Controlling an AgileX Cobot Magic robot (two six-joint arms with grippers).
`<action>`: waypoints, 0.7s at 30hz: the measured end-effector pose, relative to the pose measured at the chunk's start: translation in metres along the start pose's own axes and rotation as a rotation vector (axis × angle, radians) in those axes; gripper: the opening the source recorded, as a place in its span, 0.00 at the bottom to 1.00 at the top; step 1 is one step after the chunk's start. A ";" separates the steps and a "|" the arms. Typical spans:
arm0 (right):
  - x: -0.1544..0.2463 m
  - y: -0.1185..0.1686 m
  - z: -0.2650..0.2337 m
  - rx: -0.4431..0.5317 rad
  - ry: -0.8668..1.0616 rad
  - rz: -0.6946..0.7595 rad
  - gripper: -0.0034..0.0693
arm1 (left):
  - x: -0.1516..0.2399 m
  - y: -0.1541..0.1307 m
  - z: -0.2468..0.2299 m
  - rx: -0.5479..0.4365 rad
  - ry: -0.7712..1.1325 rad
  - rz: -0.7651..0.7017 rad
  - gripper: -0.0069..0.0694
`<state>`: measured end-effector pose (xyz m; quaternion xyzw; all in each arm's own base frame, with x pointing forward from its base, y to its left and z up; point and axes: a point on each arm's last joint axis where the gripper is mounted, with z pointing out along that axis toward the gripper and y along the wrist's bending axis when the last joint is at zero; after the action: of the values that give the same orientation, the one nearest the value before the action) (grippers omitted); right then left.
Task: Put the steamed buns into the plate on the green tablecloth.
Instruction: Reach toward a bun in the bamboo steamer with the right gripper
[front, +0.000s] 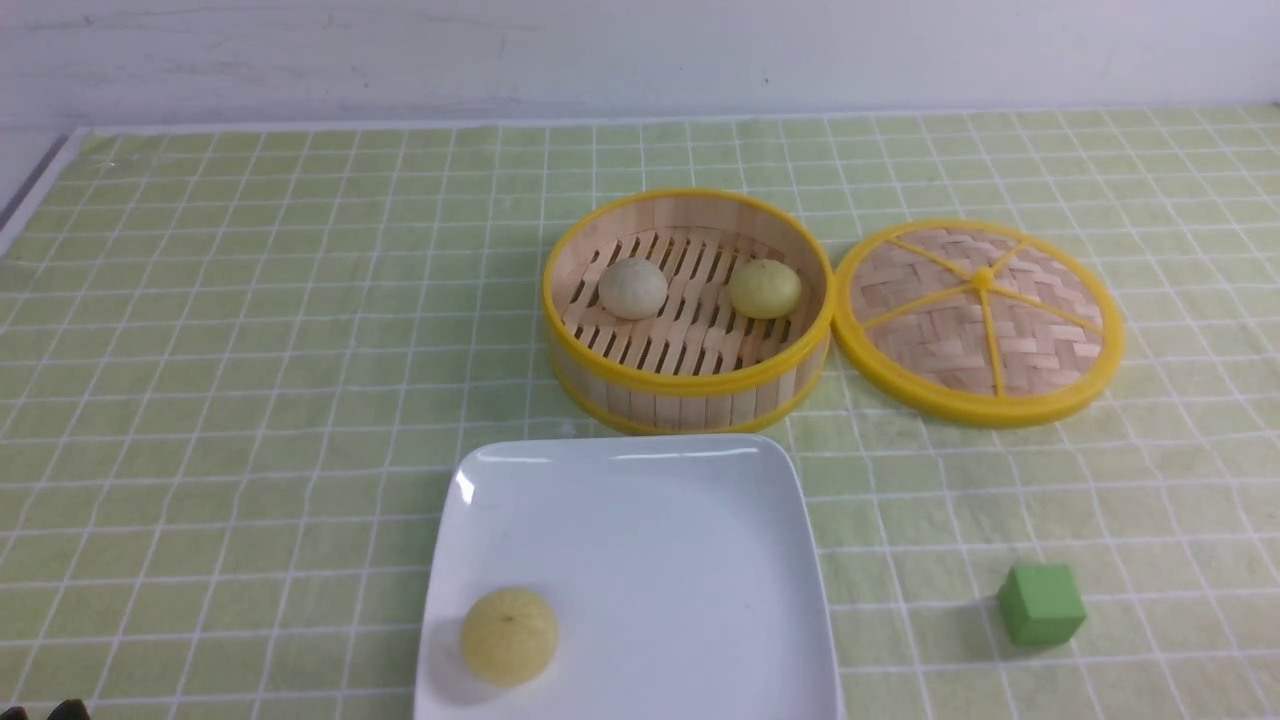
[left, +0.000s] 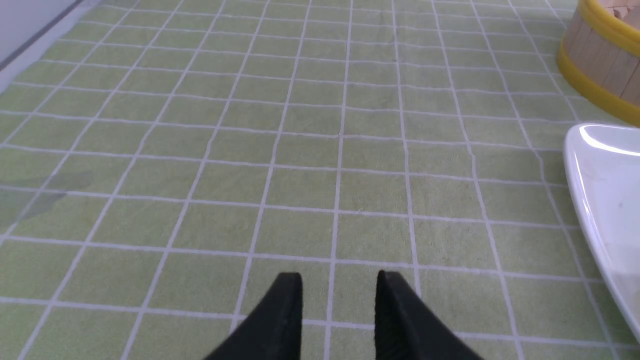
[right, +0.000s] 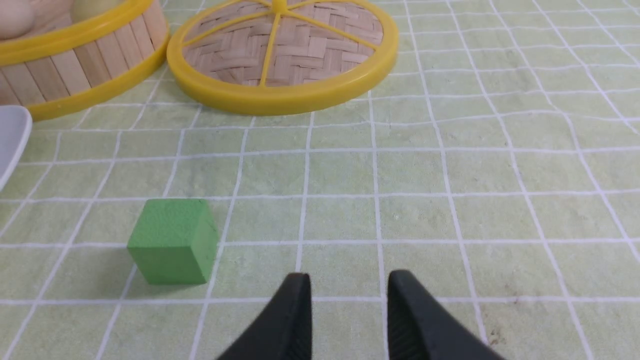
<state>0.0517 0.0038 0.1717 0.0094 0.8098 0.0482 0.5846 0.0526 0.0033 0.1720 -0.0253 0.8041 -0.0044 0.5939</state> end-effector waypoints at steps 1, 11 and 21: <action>0.000 0.000 0.000 0.000 0.000 -0.001 0.38 | 0.000 0.000 0.000 0.000 0.000 0.000 0.41; -0.001 -0.002 0.000 0.025 -0.006 -0.068 0.38 | 0.000 0.000 0.000 0.000 0.000 -0.002 0.41; -0.004 0.008 0.000 -0.103 -0.028 0.530 0.38 | 0.001 -0.022 -0.003 0.209 0.155 -1.111 0.41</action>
<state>0.0526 0.0116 0.1757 0.1921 0.7674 0.2405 0.5624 0.0502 -0.0190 0.1724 -0.3852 0.7065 -0.3974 0.4411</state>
